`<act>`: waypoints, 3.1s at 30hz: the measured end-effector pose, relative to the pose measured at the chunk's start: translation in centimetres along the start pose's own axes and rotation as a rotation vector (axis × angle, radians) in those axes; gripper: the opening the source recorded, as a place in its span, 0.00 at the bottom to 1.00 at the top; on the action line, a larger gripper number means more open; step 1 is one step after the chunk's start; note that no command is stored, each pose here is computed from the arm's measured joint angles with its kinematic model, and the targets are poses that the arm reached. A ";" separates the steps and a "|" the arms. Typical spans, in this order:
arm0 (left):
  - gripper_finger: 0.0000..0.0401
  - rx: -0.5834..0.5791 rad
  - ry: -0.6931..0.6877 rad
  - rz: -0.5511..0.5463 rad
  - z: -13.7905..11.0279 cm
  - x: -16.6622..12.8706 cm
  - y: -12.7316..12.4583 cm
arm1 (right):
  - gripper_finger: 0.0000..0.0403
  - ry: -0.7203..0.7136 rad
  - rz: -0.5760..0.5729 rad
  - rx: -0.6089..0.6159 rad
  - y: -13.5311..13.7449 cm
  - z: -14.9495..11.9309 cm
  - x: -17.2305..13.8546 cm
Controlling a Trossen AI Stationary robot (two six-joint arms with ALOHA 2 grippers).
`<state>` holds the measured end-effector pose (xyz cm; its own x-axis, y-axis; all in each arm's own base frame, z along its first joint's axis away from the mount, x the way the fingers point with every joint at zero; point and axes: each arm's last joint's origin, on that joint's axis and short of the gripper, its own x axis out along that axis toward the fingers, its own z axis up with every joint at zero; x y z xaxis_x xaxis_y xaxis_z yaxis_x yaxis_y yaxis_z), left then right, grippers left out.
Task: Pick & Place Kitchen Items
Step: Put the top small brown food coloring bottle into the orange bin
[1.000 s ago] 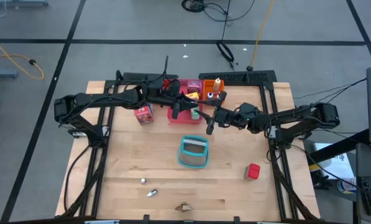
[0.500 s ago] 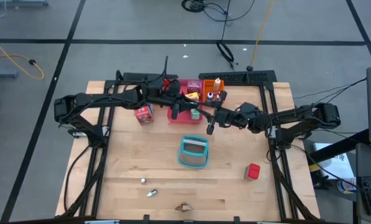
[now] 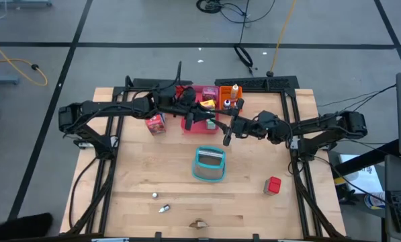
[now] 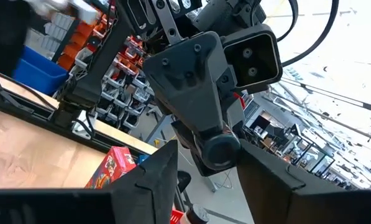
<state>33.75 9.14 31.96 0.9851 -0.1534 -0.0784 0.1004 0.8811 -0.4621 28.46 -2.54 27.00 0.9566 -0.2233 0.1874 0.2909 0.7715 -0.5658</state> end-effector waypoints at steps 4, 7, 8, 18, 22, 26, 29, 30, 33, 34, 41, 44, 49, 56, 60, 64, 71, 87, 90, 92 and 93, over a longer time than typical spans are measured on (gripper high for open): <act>0.16 0.005 0.002 0.002 0.0 0.0 0.0 | 0.38 -0.006 -0.002 -0.002 0.0 0.1 0.0; 0.16 0.011 0.014 0.013 -0.1 0.0 0.0 | 0.37 -0.006 -0.002 -0.002 0.0 0.1 0.0; 0.16 0.008 0.021 0.017 -0.1 -0.1 0.1 | 0.37 -0.005 -0.002 -0.003 0.1 0.1 0.0; 0.16 0.002 0.027 0.025 -0.2 0.0 0.1 | 0.37 -0.012 -0.006 -0.003 0.0 0.1 0.0; 0.16 0.004 0.024 0.015 -0.3 0.1 -0.2 | 0.33 -0.010 -0.007 -0.002 0.0 0.1 0.0; 0.16 0.012 0.016 0.003 -0.2 0.2 -0.4 | 0.26 -0.012 -0.011 0.010 0.0 0.2 0.0; 0.16 0.006 0.028 0.008 -0.3 0.1 -0.3 | 0.19 -0.009 -0.008 0.005 0.0 0.1 0.0; 0.16 0.004 0.031 0.011 -0.3 0.1 -0.2 | 0.17 -0.008 -0.007 0.004 0.0 0.1 0.0; 0.16 -0.002 0.036 0.016 -0.4 0.0 0.0 | 0.16 -0.006 -0.005 0.004 0.0 0.1 0.0; 0.16 -0.003 0.035 0.016 -0.3 0.0 0.0 | 0.16 -0.005 -0.006 0.004 0.0 0.1 0.0; 0.16 0.017 0.031 0.018 -0.3 0.0 0.0 | 0.17 0.014 -0.034 0.023 0.0 0.0 0.0; 0.16 0.018 0.031 0.021 -0.3 0.0 0.0 | 0.15 0.015 -0.037 0.024 -0.1 0.0 0.0; 0.16 0.021 0.030 0.021 -0.3 0.0 0.1 | 0.15 0.007 -0.028 0.029 0.0 0.1 0.0; 0.22 0.037 0.026 0.027 -0.1 -0.3 0.1 | 0.15 0.019 -0.051 0.040 -0.1 0.1 0.0; 0.31 0.059 0.021 0.038 0.1 -0.5 0.2 | 0.14 0.015 -0.067 0.043 -0.2 0.2 0.0; 0.38 0.054 0.049 0.032 0.1 -0.8 0.3 | 0.14 0.037 -0.092 0.040 -0.3 0.1 0.0; 0.43 0.100 0.055 0.103 1.7 -3.8 0.5 | 0.14 0.114 -0.129 0.023 -0.4 -0.5 0.0; 0.44 0.076 0.178 0.317 0.8 -5.6 0.9 | 0.14 0.577 -0.393 0.071 -3.7 -6.0 -0.7; 0.44 0.094 0.175 0.334 0.7 -5.5 0.7 | 0.14 0.639 -0.435 0.138 -4.6 -7.4 -1.1; 0.44 0.112 0.176 0.348 0.6 -5.3 0.5 | 0.14 0.677 -0.465 0.185 -5.2 -8.2 -1.4; 0.44 0.115 0.177 0.352 0.5 -5.3 0.5 | 0.14 0.696 -0.475 0.208 -5.5 -8.6 -1.6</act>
<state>28.67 10.60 32.64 0.9237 0.1009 -0.3695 -0.2137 0.9363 -0.2787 25.50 -11.58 22.90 0.5481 -0.8106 -0.2060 0.7180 0.5824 -0.3811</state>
